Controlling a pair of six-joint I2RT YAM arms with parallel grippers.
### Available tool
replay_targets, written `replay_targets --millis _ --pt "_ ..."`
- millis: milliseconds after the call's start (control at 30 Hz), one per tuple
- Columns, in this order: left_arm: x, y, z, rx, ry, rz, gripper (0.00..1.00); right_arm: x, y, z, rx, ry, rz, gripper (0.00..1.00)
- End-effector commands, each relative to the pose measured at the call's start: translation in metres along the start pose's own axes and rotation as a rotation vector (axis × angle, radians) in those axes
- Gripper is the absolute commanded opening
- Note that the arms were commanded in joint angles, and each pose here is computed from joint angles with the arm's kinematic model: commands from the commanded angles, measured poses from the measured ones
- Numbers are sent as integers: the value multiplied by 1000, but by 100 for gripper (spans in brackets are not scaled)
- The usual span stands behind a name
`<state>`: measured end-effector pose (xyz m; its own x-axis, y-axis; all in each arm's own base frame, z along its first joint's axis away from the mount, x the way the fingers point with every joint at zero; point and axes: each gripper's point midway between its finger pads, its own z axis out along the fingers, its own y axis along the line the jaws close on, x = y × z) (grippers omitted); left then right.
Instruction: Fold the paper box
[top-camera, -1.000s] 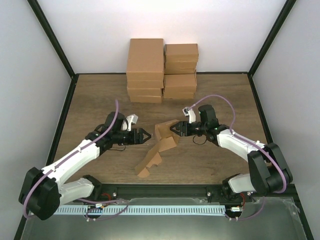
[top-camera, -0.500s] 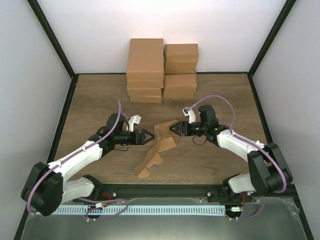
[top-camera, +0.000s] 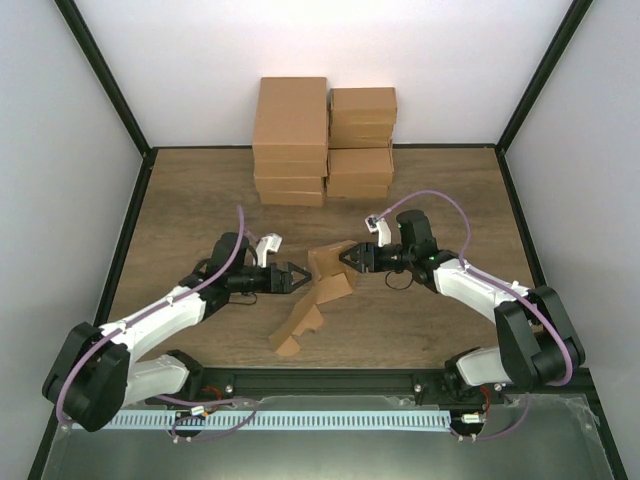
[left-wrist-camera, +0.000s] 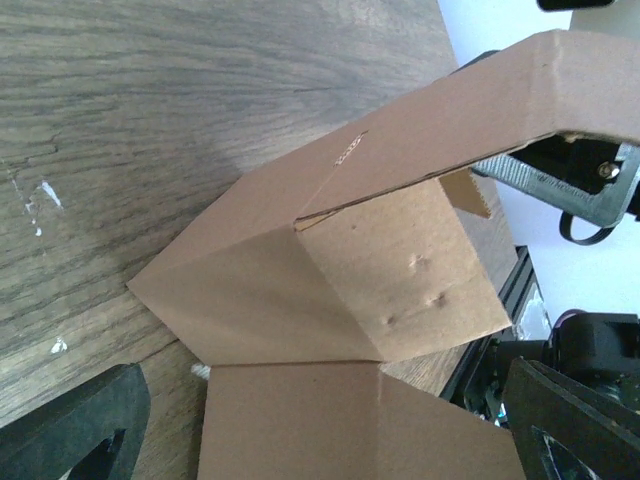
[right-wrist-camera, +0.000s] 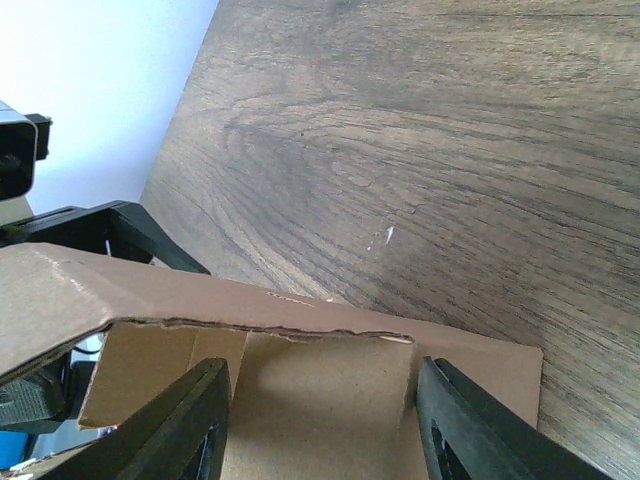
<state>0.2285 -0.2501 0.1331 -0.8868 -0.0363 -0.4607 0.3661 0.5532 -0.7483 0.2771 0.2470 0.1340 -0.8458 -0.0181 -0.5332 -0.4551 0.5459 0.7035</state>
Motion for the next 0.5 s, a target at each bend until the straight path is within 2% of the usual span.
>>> replay_targets --millis 0,467 --pt "-3 -2 0 27 -28 39 100 10 -1 5 -3 38 27 53" --pt "1 4 12 50 -30 31 98 10 2 5 -22 42 35 53"
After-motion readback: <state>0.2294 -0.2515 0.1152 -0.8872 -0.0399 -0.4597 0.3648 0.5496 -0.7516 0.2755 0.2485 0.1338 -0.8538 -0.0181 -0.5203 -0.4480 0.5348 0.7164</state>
